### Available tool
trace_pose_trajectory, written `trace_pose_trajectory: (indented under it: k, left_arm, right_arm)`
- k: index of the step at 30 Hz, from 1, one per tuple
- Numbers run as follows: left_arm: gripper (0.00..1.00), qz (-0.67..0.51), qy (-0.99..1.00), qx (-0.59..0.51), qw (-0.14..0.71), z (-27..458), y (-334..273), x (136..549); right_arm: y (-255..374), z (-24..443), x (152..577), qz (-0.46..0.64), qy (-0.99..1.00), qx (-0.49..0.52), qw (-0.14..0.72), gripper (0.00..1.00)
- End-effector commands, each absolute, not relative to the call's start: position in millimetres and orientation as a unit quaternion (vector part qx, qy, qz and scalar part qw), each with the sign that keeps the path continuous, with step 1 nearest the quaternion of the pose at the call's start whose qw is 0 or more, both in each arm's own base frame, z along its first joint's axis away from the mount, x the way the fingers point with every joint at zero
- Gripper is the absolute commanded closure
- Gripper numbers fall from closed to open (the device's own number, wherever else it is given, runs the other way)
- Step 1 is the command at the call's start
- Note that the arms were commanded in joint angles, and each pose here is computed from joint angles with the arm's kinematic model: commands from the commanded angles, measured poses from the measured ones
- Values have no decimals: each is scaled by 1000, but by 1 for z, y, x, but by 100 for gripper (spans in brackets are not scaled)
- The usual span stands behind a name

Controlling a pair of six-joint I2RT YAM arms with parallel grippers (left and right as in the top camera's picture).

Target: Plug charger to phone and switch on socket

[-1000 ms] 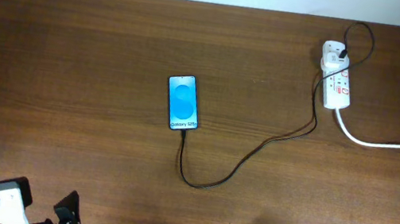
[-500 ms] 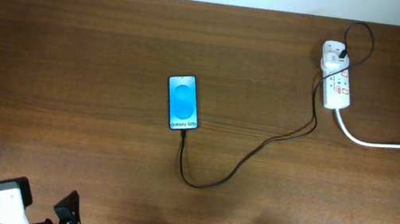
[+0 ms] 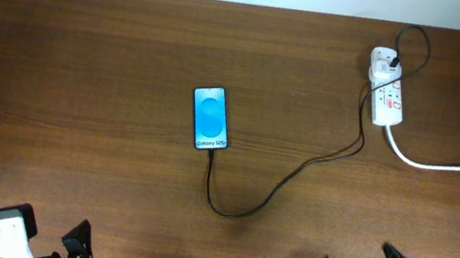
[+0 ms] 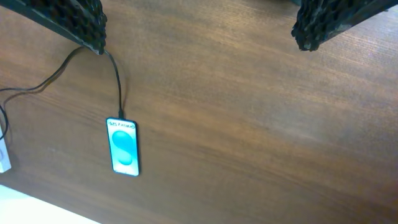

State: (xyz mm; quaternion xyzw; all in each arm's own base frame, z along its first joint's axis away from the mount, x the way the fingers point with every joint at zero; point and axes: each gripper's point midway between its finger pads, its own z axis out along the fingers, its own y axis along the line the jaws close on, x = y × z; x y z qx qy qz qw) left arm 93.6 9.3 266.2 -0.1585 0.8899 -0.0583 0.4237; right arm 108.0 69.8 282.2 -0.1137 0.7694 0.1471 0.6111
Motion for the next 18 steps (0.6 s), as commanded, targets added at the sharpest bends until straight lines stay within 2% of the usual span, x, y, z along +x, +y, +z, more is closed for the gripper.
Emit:
trace_pose_trajectory:
  k: [1, 8, 11, 18]
  left_arm:
    - [1, -51, 890, -155, 426, 267, 11, 93]
    - [1, -51, 890, -155, 426, 267, 11, 93]
    - [1, -51, 890, -155, 426, 267, 11, 93]
    - [1, -51, 890, -155, 426, 267, 11, 93]
  right_arm:
    - [77, 271, 132, 182, 755, -134, 615, 2]
    - [74, 233, 192, 174, 723, -148, 652, 2]
    - [72, 226, 203, 166, 713, -146, 666, 1]
    - [31, 219, 222, 119, 726, -12, 677, 2]
